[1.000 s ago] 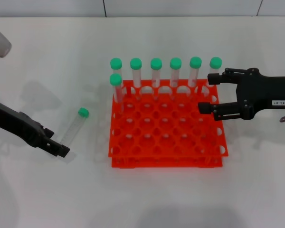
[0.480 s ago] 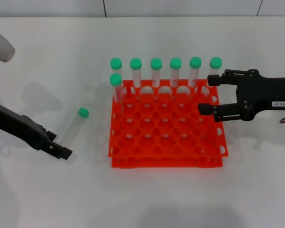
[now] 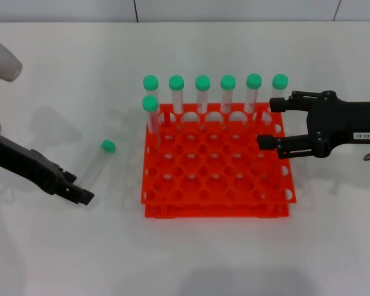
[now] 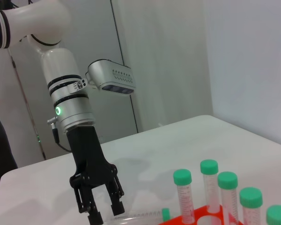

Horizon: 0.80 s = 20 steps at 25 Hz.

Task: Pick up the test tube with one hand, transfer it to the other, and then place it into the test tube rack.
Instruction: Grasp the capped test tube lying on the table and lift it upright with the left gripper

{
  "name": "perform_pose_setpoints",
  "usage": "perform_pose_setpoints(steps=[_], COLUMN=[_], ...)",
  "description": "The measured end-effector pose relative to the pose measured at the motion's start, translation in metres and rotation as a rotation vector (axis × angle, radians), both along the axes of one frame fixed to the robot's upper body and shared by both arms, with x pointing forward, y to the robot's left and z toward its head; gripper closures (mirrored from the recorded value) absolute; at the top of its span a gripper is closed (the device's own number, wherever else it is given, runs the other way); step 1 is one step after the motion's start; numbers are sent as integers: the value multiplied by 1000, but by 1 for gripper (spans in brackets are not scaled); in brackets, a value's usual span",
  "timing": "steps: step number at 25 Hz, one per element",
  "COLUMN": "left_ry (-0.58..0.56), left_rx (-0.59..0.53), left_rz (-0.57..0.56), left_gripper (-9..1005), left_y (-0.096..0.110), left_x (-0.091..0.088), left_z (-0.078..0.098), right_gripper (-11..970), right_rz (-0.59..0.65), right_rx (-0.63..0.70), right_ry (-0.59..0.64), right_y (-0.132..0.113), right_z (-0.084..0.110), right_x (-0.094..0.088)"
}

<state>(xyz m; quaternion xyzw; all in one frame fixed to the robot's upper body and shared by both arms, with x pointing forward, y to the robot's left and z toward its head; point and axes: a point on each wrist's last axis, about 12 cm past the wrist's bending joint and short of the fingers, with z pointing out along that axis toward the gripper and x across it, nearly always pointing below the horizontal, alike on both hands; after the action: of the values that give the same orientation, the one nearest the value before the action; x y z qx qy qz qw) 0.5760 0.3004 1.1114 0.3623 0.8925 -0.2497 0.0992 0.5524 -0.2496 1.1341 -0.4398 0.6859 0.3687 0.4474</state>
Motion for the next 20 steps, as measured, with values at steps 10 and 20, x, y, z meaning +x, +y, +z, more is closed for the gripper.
perform_pose_setpoints(steps=[10, 20], left_ry=[9, 6], left_rx=[16, 32], left_rz=[0, 10], left_gripper=[361, 367], left_y=[-1, -2], left_x=[0, 5], left_z=[-4, 0], right_gripper=[102, 102], right_rz=[-5, -6], right_rx=[2, 2], right_ry=[6, 7], right_y=[-1, -1], right_z=[-2, -3], right_x=[-2, -2])
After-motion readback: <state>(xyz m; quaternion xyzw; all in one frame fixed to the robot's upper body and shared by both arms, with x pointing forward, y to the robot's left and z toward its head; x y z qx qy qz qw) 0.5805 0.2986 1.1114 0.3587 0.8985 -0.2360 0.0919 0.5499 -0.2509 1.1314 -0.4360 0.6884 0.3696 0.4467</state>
